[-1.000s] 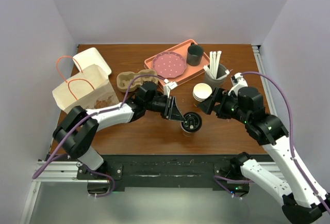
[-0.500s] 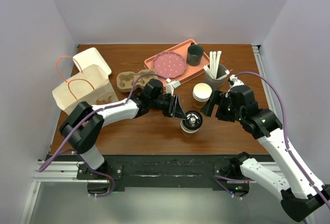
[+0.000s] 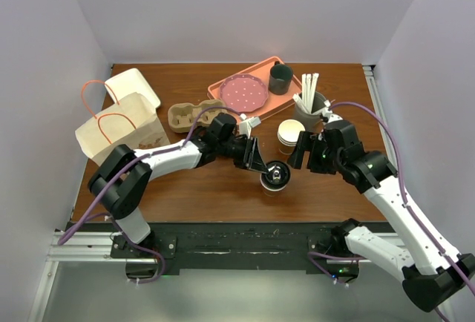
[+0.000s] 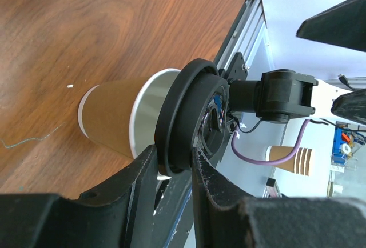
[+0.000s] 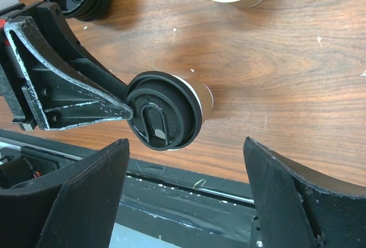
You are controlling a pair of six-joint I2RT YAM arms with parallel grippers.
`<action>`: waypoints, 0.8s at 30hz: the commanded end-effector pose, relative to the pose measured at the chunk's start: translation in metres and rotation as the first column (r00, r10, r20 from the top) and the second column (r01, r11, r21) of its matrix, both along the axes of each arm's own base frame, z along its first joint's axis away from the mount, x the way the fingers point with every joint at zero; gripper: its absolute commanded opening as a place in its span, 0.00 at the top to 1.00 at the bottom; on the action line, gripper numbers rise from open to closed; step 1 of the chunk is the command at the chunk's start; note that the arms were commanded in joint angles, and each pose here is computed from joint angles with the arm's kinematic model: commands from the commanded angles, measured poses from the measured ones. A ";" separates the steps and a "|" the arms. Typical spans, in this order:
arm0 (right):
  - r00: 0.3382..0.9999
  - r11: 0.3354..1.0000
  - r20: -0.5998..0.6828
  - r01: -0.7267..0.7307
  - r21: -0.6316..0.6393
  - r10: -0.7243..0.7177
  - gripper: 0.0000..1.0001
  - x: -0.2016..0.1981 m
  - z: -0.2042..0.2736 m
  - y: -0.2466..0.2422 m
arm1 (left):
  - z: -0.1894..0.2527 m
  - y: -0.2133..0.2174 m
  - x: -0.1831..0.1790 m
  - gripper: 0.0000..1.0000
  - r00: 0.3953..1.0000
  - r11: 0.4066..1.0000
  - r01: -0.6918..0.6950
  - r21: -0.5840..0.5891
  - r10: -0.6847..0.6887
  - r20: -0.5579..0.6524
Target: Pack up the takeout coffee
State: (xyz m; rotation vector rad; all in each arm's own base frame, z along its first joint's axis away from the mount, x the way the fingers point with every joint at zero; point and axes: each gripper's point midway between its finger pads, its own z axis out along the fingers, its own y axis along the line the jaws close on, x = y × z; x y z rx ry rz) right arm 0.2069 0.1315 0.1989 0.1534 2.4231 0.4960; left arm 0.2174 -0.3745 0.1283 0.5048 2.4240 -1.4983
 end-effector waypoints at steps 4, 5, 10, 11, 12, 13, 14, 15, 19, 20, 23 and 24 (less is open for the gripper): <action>0.999 0.999 0.030 -0.036 -0.040 0.037 0.17 0.008 -0.001 0.000 | 0.005 -0.003 0.002 0.84 0.999 1.000 0.024 -0.001 -0.024 0.029; 0.999 0.998 0.027 -0.046 -0.039 0.047 0.18 0.009 -0.002 0.002 | 0.004 -0.003 0.002 0.83 0.999 1.000 0.021 0.002 -0.021 0.029; 0.997 0.997 0.002 -0.078 -0.027 0.078 0.23 0.010 -0.015 0.009 | 0.000 -0.001 0.000 0.75 0.999 0.999 0.026 0.020 -0.026 0.023; 0.996 0.996 -0.009 -0.084 -0.028 0.083 0.24 0.011 -0.020 0.011 | -0.001 -0.001 0.000 0.73 0.999 0.999 0.025 0.027 -0.026 0.020; 0.995 0.995 -0.019 -0.093 -0.019 0.093 0.25 0.011 -0.023 0.014 | -0.001 0.000 0.000 0.72 0.999 0.999 0.027 0.028 -0.027 0.022; 0.995 0.995 -0.029 -0.100 -0.016 0.100 0.26 0.010 -0.027 0.015 | -0.001 -0.001 -0.001 0.70 0.999 0.999 0.030 0.027 -0.030 0.021; 0.994 0.994 -0.034 -0.105 -0.011 0.104 0.28 0.011 -0.029 0.017 | -0.001 0.000 0.001 0.69 0.999 0.999 0.026 0.028 -0.026 0.023; 0.993 0.994 -0.038 -0.109 -0.010 0.109 0.30 0.011 -0.031 0.018 | -0.001 -0.001 0.000 0.67 0.999 0.999 0.027 0.030 -0.027 0.023; 0.990 0.992 -0.060 -0.129 -0.004 0.128 0.32 0.010 -0.039 0.022 | 0.002 -0.001 0.004 0.54 0.999 0.999 0.020 0.029 -0.021 0.041; 0.990 0.991 -0.062 -0.131 -0.005 0.131 0.32 0.010 -0.040 0.022 | 0.003 -0.001 0.005 0.53 0.999 0.999 0.020 0.028 -0.022 0.048; 0.988 0.990 -0.065 -0.138 -0.004 0.138 0.35 0.011 -0.043 0.023 | 0.002 0.001 0.001 0.51 0.999 0.998 0.028 0.048 -0.030 0.033; 0.988 0.990 -0.069 -0.142 -0.004 0.141 0.35 0.010 -0.044 0.024 | 0.002 0.001 0.002 0.51 0.999 0.999 0.027 0.047 -0.029 0.035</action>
